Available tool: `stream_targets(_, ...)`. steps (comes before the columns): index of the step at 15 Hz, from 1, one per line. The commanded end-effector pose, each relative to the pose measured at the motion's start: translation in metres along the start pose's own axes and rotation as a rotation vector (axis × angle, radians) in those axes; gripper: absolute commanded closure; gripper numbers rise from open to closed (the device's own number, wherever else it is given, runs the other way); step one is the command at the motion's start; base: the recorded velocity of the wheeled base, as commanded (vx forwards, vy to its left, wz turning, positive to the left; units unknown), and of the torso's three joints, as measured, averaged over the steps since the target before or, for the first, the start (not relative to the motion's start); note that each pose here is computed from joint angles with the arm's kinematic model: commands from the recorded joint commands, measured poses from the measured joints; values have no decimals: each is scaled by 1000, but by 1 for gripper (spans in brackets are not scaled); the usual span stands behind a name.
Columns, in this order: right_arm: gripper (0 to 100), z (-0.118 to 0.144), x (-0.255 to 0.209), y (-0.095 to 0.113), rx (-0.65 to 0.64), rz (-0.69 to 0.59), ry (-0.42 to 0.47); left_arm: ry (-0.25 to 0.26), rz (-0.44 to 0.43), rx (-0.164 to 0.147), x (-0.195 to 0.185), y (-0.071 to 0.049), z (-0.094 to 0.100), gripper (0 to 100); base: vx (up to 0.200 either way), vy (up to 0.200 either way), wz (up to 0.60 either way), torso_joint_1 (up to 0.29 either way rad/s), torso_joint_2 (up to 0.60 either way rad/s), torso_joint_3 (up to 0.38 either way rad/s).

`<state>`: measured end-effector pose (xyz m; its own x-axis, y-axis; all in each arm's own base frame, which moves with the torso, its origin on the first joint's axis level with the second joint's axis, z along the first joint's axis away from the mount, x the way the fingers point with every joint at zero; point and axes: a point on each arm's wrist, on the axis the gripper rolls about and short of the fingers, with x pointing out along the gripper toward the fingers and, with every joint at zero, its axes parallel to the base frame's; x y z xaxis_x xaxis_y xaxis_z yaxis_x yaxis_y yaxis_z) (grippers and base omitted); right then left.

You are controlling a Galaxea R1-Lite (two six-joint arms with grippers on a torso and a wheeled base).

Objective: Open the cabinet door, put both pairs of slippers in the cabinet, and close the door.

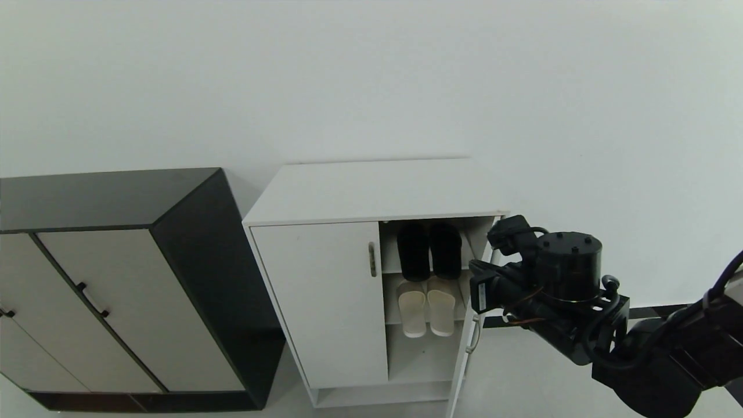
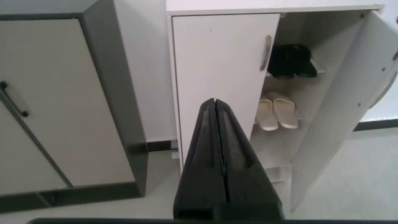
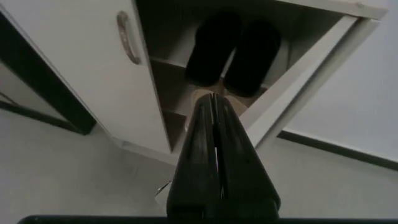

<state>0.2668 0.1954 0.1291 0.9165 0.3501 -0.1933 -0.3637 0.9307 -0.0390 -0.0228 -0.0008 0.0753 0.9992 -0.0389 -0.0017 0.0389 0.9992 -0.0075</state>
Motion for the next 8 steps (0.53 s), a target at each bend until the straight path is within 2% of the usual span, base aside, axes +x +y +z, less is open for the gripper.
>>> stream_targets(1,100,-6,-2,-8,-14,4,6,1,-1,0,0,0,0,100,0,0,0,0,0,0)
stream_targets(2,100,-3,-2,-18,2,31,-29,1,-1,0,0,0,0,100,0,0,0,0,0,0)
stream_targets(6,100,-7,-10,-45,9,71,-11,1,-1,0,0,0,0,100,0,0,0,0,0,0)
stream_targets(8,100,-16,-19,-62,-5,124,26,1,-1,0,0,0,0,100,0,0,0,0,0,0)
